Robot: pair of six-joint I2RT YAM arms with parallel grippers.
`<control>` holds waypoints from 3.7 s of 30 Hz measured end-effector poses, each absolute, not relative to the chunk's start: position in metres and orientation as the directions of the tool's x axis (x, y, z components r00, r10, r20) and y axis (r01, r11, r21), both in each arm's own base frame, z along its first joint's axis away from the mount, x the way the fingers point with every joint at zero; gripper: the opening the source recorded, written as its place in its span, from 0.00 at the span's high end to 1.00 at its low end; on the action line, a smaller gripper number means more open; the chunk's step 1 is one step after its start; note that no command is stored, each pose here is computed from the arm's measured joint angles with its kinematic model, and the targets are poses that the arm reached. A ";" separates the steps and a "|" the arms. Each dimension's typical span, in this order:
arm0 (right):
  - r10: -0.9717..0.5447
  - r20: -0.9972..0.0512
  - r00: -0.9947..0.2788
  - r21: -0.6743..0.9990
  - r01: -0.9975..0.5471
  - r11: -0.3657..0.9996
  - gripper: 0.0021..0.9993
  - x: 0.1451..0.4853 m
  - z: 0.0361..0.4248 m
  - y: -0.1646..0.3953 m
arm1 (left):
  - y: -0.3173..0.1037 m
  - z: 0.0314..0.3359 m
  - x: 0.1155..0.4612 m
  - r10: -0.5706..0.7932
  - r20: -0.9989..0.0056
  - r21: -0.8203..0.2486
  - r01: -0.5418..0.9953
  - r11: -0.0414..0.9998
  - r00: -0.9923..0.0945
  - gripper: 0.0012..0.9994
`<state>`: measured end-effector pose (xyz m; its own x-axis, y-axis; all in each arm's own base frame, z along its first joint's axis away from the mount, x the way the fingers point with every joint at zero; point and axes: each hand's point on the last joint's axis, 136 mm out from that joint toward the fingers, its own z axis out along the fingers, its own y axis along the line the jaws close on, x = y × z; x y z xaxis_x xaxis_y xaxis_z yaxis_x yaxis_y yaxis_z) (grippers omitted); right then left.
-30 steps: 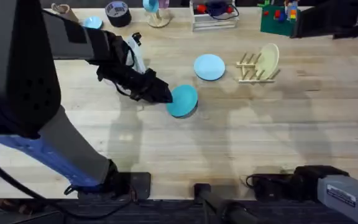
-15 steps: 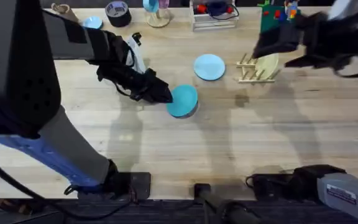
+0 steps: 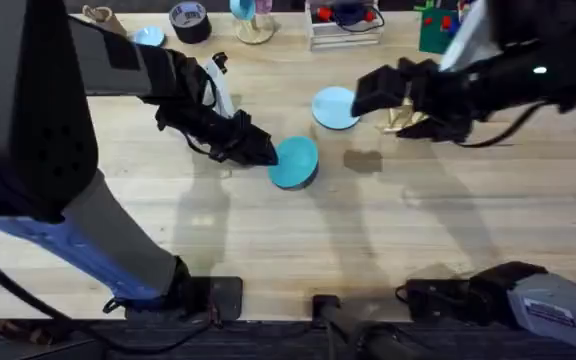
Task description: Pick up the plates from the table one by one and place each into a slot on the dish rack.
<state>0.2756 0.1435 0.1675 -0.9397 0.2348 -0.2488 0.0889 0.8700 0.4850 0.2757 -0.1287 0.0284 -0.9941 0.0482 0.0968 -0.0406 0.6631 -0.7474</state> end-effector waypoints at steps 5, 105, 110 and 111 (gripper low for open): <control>0.211 -0.193 -0.958 0.486 0.093 0.869 0.01 0.278 0.148 0.169 | -0.129 0.028 0.276 0.048 0.097 -0.747 -0.041 0.663 -0.994 0.96; -0.078 -0.464 -0.882 0.315 -0.246 0.917 0.97 0.289 0.188 0.152 | -0.076 0.270 0.278 0.217 -0.473 -0.300 0.387 0.872 -0.854 0.96; -0.138 -0.510 -0.849 0.178 -0.262 0.949 0.97 0.292 0.222 0.128 | -0.069 0.277 0.268 0.221 -0.487 -0.254 0.380 0.890 -0.845 0.96; -0.149 -0.522 -0.840 0.151 -0.262 0.953 0.97 0.294 0.230 0.124 | -0.068 0.278 0.267 0.223 -0.492 -0.242 0.378 0.894 -0.842 0.96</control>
